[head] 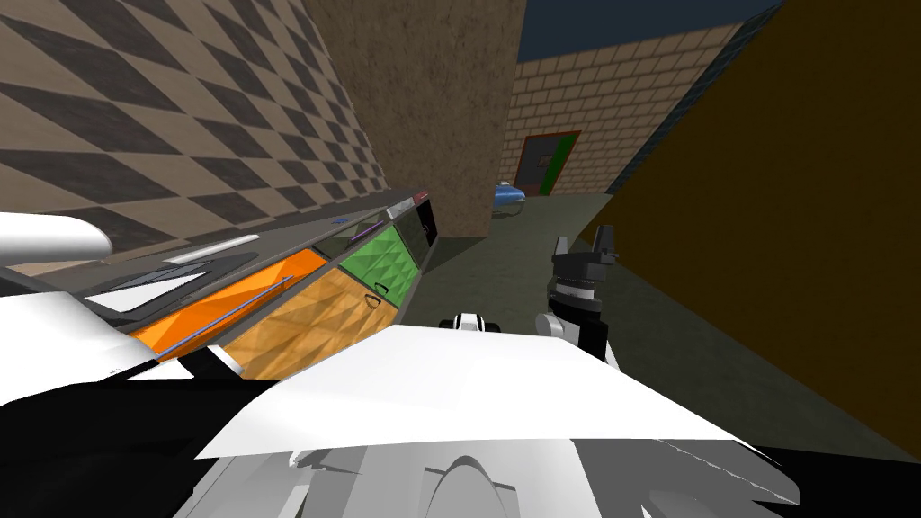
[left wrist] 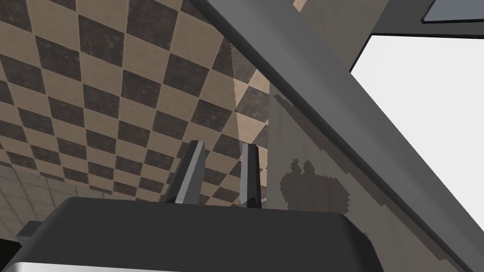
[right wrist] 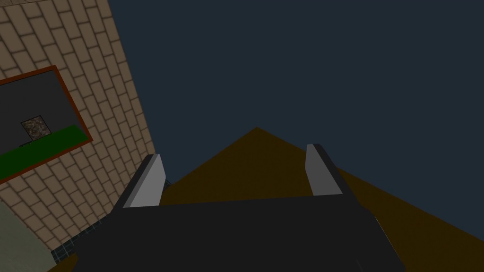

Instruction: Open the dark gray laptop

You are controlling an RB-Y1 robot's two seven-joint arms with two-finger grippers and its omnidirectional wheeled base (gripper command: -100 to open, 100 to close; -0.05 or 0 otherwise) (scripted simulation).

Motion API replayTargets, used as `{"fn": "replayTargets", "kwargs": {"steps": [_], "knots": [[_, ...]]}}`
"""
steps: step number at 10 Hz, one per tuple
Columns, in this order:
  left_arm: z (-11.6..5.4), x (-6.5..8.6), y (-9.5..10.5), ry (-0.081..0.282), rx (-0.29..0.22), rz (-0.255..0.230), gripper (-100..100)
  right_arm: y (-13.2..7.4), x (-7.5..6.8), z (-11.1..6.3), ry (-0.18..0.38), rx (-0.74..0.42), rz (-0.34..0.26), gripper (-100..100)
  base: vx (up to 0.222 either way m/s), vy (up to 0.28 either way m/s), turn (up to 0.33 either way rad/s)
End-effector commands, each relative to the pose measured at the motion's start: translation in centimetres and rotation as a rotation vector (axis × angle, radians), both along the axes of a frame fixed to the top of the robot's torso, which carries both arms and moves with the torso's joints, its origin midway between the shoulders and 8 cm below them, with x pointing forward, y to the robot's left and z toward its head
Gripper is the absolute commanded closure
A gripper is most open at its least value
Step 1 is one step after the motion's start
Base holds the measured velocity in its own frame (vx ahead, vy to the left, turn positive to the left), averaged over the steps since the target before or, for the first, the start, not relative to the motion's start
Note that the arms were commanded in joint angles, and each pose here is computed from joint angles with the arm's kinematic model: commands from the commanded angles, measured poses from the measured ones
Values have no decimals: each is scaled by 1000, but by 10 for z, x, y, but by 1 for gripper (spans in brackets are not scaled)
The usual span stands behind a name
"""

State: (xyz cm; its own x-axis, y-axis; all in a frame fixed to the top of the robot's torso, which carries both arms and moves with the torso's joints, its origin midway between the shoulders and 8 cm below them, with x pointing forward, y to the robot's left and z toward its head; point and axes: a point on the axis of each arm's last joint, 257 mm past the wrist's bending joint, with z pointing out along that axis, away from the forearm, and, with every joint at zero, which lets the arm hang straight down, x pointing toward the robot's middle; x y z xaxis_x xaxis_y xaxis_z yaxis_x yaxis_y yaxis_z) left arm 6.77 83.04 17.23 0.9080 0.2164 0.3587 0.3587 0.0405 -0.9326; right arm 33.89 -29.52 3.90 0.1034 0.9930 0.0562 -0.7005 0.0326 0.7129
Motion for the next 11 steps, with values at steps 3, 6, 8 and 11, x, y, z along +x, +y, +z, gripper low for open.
{"fn": "replayTargets", "kwargs": {"steps": [3,6,8,11], "knots": [[18,-31,-11,-34,26,94,-100,0,0,0,0,0,0,0,171,-1,24],[30,-51,-22,-62,48,159,-100,0,0,0,0,0,0,0,173,-2,22],[37,-64,-30,-81,62,200,-100,0,0,0,0,0,0,0,187,-25,24],[38,-60,-28,-76,57,189,-100,0,0,0,0,0,0,0,13,45,22]]}}
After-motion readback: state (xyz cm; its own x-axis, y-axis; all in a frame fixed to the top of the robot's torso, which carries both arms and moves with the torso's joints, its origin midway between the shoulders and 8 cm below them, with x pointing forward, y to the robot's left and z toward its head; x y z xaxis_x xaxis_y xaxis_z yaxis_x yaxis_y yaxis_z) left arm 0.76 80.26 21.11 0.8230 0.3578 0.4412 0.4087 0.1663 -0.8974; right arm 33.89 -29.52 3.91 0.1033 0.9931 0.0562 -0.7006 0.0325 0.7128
